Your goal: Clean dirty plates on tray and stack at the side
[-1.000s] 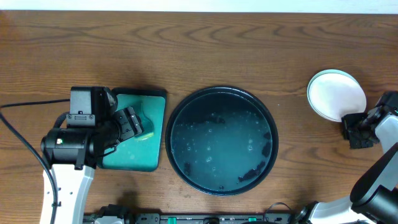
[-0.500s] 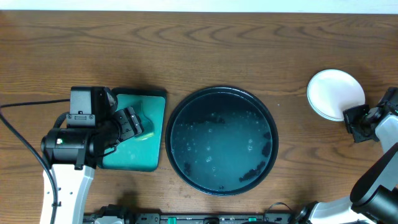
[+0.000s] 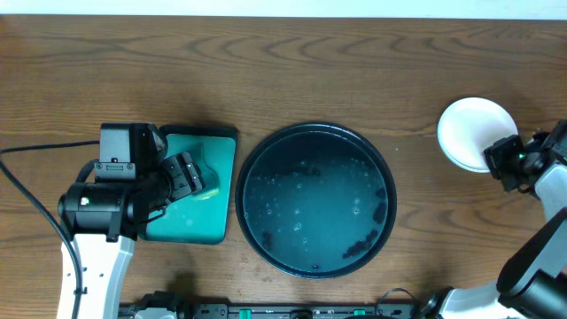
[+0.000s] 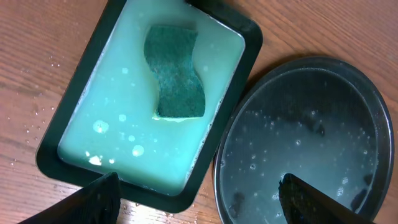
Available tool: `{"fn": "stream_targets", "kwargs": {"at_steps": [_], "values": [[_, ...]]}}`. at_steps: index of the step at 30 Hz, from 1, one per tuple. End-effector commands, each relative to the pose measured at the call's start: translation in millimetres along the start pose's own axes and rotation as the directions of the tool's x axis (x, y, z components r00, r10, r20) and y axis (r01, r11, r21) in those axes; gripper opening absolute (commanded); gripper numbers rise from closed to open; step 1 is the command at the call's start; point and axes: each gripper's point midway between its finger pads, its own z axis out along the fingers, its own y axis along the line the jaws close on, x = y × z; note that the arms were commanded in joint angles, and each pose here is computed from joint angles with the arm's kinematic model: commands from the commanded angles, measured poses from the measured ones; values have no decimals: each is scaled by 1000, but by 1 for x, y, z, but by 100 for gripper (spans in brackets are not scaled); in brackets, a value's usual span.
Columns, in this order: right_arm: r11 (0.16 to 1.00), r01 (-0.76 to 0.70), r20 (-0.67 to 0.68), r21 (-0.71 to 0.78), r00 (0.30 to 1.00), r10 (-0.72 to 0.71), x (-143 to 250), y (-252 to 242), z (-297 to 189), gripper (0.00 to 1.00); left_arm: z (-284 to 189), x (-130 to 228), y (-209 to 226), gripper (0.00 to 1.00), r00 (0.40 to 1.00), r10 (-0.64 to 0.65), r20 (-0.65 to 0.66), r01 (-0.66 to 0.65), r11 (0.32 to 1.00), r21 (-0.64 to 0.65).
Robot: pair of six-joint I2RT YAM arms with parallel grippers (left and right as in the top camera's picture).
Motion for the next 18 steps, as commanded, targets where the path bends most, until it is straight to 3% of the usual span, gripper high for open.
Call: {"fn": "stream_targets", "kwargs": {"at_steps": [1, 4, 8, 11, 13, 18], "values": [[949, 290, 84, -123, 956, -281, -1, 49, -34, 20, -9, -4, -1, 82, 997, 61, 43, -62, 998, 10], [850, 510, 194, -129, 854, -483, 2, 81, -66, 28, -23, -9, -5, 82, 991, 85, 105, -88, 996, 32], [743, 662, 318, -98, 729, -606, 11, 114, -105, 45, -51, -15, -12, 82, 974, 95, 205, -110, 992, 68], [670, 737, 385, -84, 645, -661, 23, 135, -130, 69, -77, -16, -16, 82, 945, 139, 295, -171, 982, 86], [639, 765, 415, -83, 609, -676, 32, 146, -143, 99, -96, -16, -18, 82, 914, 179, 363, -224, 971, 84], [596, 802, 434, -42, 552, -712, 50, 150, -164, 99, -154, -8, 1, 82, 823, 184, 537, -221, 975, 4]]}}
